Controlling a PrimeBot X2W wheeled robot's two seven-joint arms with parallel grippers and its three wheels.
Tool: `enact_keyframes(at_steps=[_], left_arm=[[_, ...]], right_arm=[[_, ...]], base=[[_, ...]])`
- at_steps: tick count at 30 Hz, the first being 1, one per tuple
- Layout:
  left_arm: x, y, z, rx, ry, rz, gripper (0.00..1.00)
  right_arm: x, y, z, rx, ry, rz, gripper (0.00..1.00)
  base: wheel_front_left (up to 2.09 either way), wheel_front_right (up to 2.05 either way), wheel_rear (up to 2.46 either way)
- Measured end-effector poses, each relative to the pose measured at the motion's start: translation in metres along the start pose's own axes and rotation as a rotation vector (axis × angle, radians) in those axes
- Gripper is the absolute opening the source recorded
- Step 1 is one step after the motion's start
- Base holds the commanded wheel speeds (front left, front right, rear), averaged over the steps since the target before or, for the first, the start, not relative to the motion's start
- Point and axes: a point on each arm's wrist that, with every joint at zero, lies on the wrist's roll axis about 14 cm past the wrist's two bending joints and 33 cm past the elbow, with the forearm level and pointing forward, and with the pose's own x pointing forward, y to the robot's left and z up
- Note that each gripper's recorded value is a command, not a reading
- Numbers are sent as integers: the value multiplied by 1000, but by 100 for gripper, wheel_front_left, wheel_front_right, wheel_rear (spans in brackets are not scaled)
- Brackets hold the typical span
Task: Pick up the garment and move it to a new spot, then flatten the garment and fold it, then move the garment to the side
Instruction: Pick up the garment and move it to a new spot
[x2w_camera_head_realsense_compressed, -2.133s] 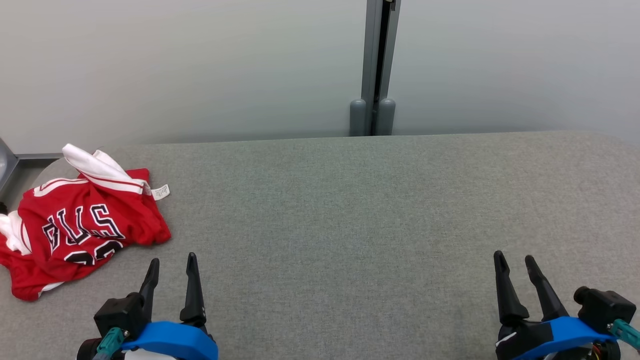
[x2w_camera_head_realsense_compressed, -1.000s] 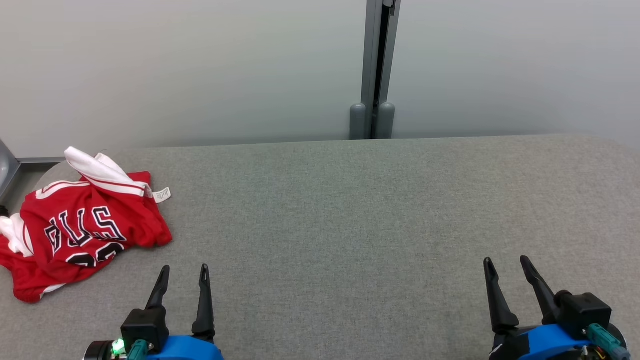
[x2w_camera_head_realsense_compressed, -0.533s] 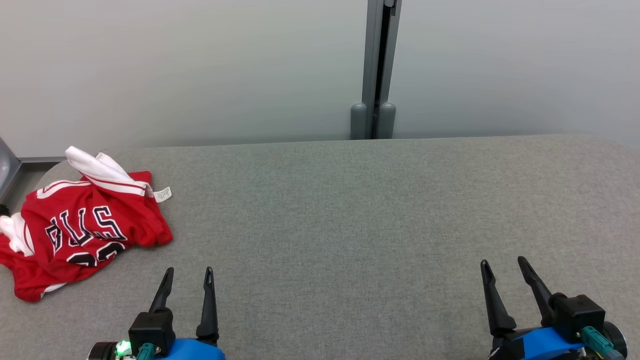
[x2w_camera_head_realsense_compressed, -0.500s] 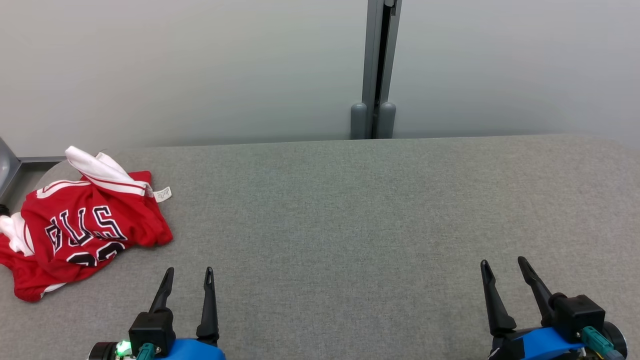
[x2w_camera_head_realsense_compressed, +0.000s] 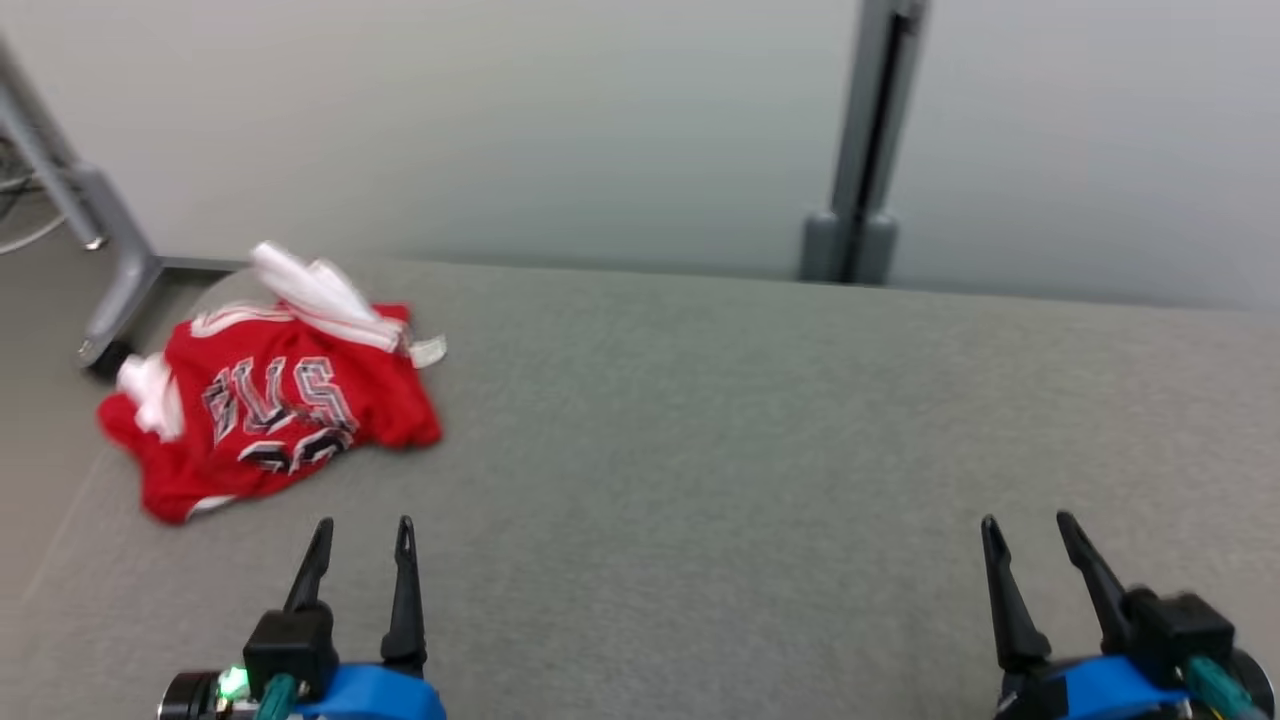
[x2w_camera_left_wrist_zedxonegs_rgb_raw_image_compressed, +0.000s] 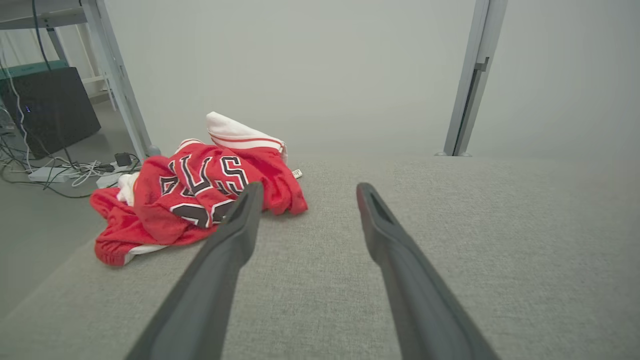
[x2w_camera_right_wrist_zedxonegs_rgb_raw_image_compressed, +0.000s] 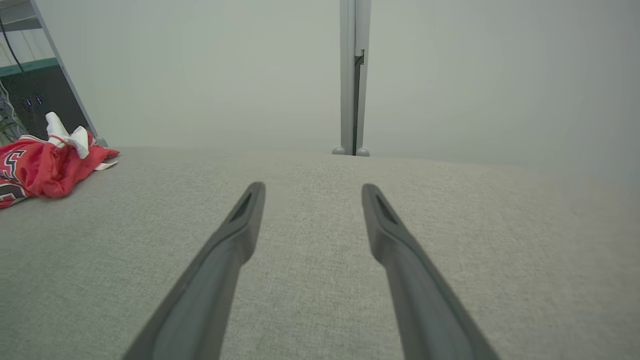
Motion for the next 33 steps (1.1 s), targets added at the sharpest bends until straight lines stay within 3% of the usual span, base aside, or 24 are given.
enact_keyframes(at_steps=[13, 21, 28, 33], left_arm=[[-66, 94, 4, -11, -20, 337, 100], [-83, 125, 12, -8, -31, 456, 100], [-34, 157, 72, -39, -129, 434, 100], [31, 173, 88, -64, 9, 363, 100]], right_arm=[[52, 105, -10, 7, 21, 310, 100], [64, 134, -28, 22, 67, 390, 100], [73, 122, -41, 34, 95, 359, 100], [80, 101, -49, 37, 103, 307, 100]], base=[[0, 0, 0], [0, 0, 0], [0, 0, 0], [0, 0, 0]])
